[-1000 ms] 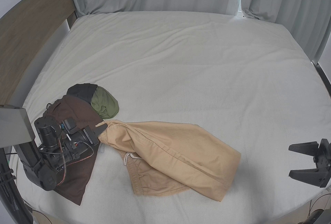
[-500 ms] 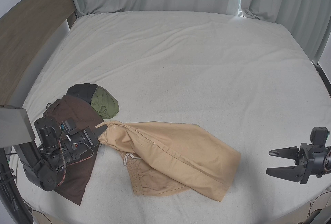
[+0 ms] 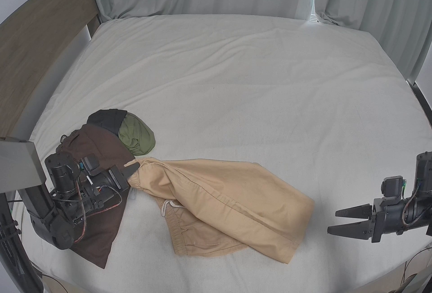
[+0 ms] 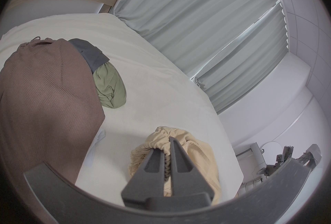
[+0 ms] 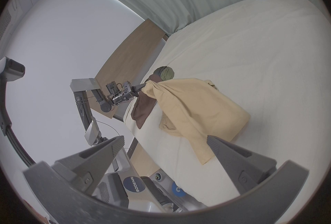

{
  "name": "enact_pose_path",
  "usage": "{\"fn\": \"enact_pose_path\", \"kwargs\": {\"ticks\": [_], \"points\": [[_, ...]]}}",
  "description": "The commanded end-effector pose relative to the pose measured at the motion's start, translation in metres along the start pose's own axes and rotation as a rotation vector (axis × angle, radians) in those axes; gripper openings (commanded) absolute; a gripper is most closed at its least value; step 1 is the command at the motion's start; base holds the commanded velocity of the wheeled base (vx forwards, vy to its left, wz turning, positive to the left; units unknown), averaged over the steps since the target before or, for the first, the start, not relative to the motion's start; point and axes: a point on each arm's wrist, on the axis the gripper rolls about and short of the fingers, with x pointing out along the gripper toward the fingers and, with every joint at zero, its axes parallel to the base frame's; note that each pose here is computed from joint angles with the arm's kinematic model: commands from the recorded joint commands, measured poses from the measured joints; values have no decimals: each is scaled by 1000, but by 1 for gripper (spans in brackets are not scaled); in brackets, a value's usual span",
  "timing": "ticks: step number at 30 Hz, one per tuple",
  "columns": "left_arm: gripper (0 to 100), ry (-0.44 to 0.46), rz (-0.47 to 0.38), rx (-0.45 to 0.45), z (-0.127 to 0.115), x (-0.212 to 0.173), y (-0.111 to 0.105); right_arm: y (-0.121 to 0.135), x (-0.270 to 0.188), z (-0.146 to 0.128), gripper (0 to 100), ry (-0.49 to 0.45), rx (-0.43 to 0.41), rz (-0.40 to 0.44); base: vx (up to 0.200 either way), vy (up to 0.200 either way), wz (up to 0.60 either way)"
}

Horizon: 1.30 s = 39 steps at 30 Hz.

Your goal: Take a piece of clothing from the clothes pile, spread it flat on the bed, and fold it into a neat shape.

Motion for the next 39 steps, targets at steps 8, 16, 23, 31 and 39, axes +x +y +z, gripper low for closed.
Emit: {"fn": "enact_pose_path", "kwargs": {"ticks": [8,16,23,31,39], "points": [[0,-1,0,-1,0,0,0,-37,33,-24,100,78,78,-43,0,0,0],[0,0,3,-3,0,1,1,-52,61,-49,100,123,82,-33,0,0,0],[0,-3,2,-2,0,0,1,-64,72,-59,100,106,105,-53,0,0,0],[0,-3,8,-5,0,0,3,-67,75,-61,100,111,152,-68,0,0,0],[0,-2,7,-4,0,0,3,-71,85,-65,100,107,161,-68,0,0,0]]}}
